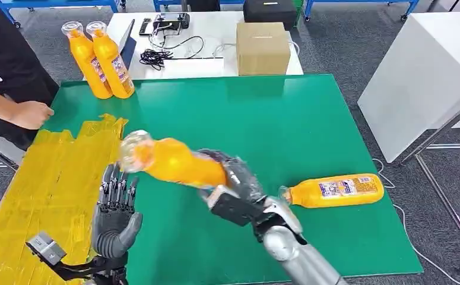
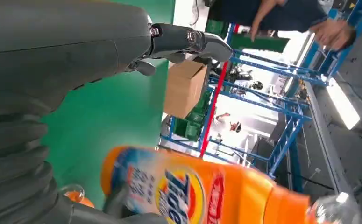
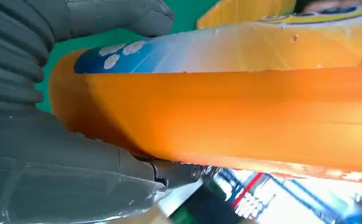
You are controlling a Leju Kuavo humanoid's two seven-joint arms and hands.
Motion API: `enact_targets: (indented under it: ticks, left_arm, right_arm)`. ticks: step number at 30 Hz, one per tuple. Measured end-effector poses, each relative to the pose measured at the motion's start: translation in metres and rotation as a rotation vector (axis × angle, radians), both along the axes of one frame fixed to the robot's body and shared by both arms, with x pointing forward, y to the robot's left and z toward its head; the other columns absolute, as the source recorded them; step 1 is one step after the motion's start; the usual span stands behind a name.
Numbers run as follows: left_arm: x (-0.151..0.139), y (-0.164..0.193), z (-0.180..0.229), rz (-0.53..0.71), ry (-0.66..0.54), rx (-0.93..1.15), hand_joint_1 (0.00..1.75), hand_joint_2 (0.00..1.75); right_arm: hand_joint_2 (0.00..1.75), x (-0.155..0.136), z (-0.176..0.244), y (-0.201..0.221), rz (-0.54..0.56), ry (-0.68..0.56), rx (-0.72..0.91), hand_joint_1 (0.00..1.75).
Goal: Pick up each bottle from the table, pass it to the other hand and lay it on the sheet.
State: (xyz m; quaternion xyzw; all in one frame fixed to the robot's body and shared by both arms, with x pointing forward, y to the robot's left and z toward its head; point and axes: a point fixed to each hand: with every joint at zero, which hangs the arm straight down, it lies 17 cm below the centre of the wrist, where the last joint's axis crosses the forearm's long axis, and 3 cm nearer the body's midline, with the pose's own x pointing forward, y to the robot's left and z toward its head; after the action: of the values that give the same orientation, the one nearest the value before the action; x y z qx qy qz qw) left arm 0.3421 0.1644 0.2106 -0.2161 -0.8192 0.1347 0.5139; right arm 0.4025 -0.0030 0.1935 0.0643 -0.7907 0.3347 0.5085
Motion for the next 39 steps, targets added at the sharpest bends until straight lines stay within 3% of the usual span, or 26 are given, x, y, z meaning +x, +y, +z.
enact_targets:
  ticks: [7, 14, 27, 28, 29, 39]
  left_arm:
    - [-0.001, -0.009, 0.004, -0.021, -0.008, -0.002, 0.0, 1.75]
    - [-0.002, -0.001, 0.011, 0.023, -0.029, 0.002, 0.0, 1.75]
    - [-0.012, 0.028, 0.008, 0.083, -0.016, -0.021, 0.0, 1.75]
    - [-0.012, 0.03, 0.007, 0.088, -0.012, -0.021, 1.24, 1.75]
    - [-0.012, 0.032, 0.006, 0.091, -0.01, -0.021, 1.75, 1.75]
    - [-0.013, 0.036, 0.004, 0.103, -0.016, 0.018, 1.75, 1.75]
  right_arm:
    - [1.75, -0.007, -0.014, 0.043, 0.047, 0.032, -0.045, 1.75]
    - [1.75, -0.034, -0.045, 0.081, 0.108, 0.033, -0.164, 1.75]
    - [1.75, -0.067, -0.065, 0.115, 0.234, -0.008, -0.289, 1.75]
    - [1.75, -0.069, -0.066, 0.117, 0.244, -0.01, -0.296, 1.75]
    - [1.75, -0.07, -0.067, 0.119, 0.25, -0.011, -0.3, 1.75]
    - [1.75, -0.071, -0.072, 0.119, 0.255, -0.006, -0.312, 1.75]
